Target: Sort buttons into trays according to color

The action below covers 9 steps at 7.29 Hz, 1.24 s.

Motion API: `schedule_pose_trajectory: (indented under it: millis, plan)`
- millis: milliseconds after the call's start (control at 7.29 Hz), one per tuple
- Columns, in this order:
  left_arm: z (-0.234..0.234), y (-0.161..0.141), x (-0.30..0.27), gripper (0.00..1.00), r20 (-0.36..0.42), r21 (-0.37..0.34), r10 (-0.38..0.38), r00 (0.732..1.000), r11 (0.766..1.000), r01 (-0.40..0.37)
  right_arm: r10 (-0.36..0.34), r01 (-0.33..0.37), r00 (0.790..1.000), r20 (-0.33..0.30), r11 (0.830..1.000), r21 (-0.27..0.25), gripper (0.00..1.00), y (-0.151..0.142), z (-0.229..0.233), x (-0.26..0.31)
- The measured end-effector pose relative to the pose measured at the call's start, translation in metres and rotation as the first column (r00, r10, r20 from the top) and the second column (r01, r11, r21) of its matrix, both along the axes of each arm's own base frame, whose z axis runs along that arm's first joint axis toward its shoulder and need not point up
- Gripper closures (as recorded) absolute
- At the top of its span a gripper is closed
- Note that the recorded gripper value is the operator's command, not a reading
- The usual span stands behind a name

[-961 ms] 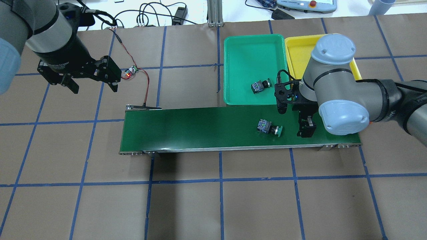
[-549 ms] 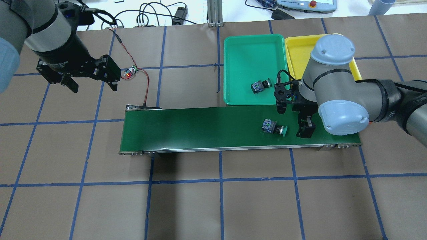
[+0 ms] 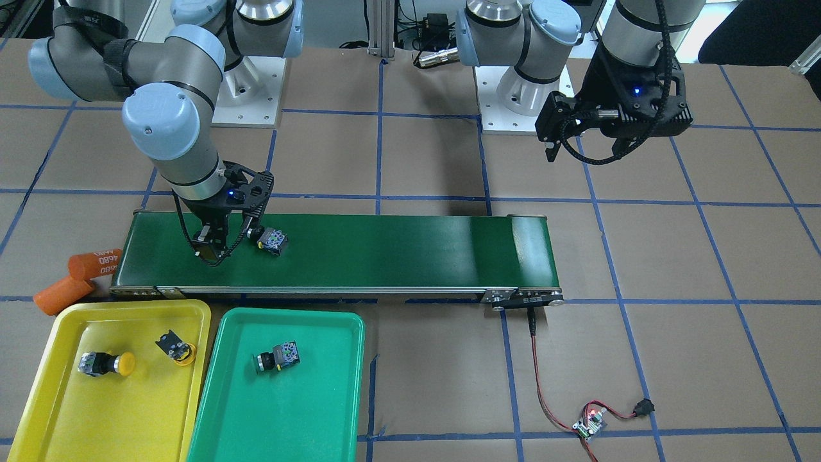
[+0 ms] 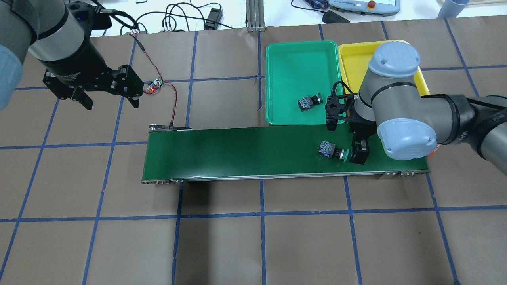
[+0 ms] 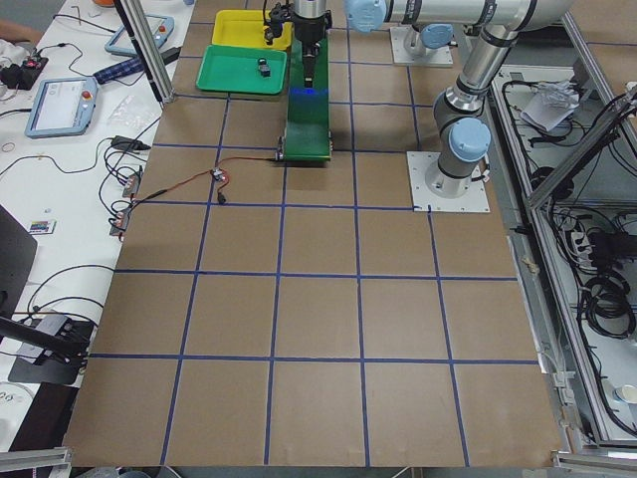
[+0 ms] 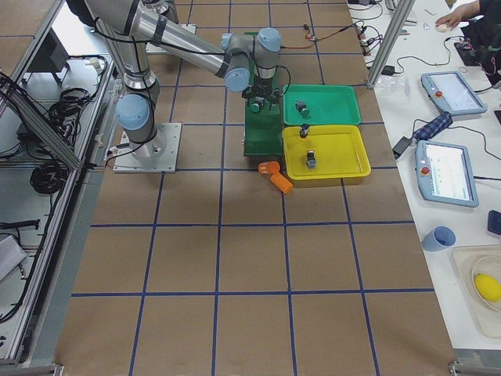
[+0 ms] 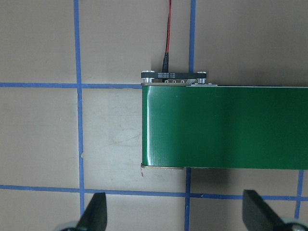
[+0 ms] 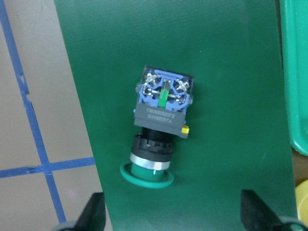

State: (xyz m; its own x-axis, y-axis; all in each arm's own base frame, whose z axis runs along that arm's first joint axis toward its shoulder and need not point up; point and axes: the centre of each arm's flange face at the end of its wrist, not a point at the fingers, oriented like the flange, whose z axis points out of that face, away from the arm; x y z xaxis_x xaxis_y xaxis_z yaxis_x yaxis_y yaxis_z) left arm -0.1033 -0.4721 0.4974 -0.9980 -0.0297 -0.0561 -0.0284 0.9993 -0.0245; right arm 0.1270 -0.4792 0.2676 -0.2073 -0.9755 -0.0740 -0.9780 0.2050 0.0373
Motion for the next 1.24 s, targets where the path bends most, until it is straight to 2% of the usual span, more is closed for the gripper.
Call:
schedule_pose_trajectory:
  millis: [275, 549, 824, 961, 1098, 1235]
  plan:
    - [0.001, 0.000, 0.000, 0.00, 0.000, -0.004, 0.000, 1.000, 1.000, 0.000, -0.050, 0.050, 0.999, -0.006, 0.999, 0.015, 0.00, 0.000, -0.006, 0.000]
    - [0.001, 0.001, 0.000, 0.00, 0.000, -0.003, 0.000, 1.000, 1.000, 0.000, -0.058, 0.058, 0.998, -0.006, 0.998, 0.023, 0.12, -0.002, -0.011, 0.000]
    - [0.001, 0.003, 0.000, 0.00, 0.000, -0.004, 0.000, 1.000, 1.000, 0.000, -0.058, 0.058, 0.998, -0.008, 0.998, 0.029, 0.17, -0.003, -0.015, 0.000]
    - [0.001, 0.003, 0.000, 0.00, 0.000, -0.004, 0.000, 1.000, 1.000, 0.000, -0.058, 0.058, 0.998, -0.008, 0.998, 0.032, 0.26, -0.003, -0.017, 0.000]
    - [0.000, 0.003, 0.000, 0.00, 0.000, -0.003, 0.000, 1.000, 1.000, 0.000, -0.057, 0.057, 0.998, -0.008, 0.998, 0.033, 0.42, -0.004, -0.018, 0.000]
    - [0.000, 0.004, 0.000, 0.00, 0.000, -0.003, 0.000, 1.000, 1.000, 0.000, -0.054, 0.054, 0.998, -0.011, 0.998, 0.033, 0.93, -0.004, -0.018, -0.001]
